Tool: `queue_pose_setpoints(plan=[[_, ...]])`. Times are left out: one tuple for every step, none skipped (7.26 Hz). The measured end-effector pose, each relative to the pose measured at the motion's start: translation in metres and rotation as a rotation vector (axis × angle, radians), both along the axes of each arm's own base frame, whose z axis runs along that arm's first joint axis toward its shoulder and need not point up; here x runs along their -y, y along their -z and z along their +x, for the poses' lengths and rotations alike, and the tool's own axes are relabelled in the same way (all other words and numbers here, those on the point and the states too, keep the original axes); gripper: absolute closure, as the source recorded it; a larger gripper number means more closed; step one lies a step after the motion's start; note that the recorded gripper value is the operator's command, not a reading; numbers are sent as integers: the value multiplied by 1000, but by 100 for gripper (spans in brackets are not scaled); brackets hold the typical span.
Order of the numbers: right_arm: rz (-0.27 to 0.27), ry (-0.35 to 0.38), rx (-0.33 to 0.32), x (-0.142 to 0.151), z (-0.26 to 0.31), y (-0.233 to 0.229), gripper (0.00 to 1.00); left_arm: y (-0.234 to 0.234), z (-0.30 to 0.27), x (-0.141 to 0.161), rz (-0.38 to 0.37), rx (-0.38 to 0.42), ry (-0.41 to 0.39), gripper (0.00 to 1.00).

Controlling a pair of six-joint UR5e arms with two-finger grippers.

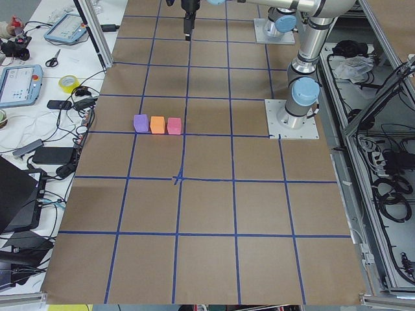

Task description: Arrange blocks in a line

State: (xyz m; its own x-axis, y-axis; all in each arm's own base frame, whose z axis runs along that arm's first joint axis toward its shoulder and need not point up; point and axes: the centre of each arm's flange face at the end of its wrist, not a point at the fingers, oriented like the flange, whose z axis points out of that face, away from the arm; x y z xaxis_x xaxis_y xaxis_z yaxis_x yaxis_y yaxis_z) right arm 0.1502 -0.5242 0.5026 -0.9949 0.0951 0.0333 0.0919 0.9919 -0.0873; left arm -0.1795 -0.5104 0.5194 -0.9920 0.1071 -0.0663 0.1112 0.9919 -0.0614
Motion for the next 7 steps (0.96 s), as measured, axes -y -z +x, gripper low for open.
queue_pose_setpoints(plan=[[1, 0, 0, 0, 0, 0, 0, -4, 10, 0, -8, -6, -22, 1], [1, 0, 1, 0, 0, 0, 0, -8, 19, 0, -13, -22, -42, 1], [1, 0, 1, 0, 0, 0, 0, -11, 23, -2, -17, -37, -54, 1], [1, 0, 1, 0, 0, 0, 0, -13, 27, -6, -19, -42, -61, 1], [1, 1, 1, 0, 0, 0, 0, -13, 29, -12, -19, -41, -64, 1], [0, 1, 2, 0, 0, 0, 0, -13, 31, -16, -21, -39, -65, 1], [0, 0, 2, 0, 0, 0, 0, -14, 32, -19, -24, -39, -66, 1]])
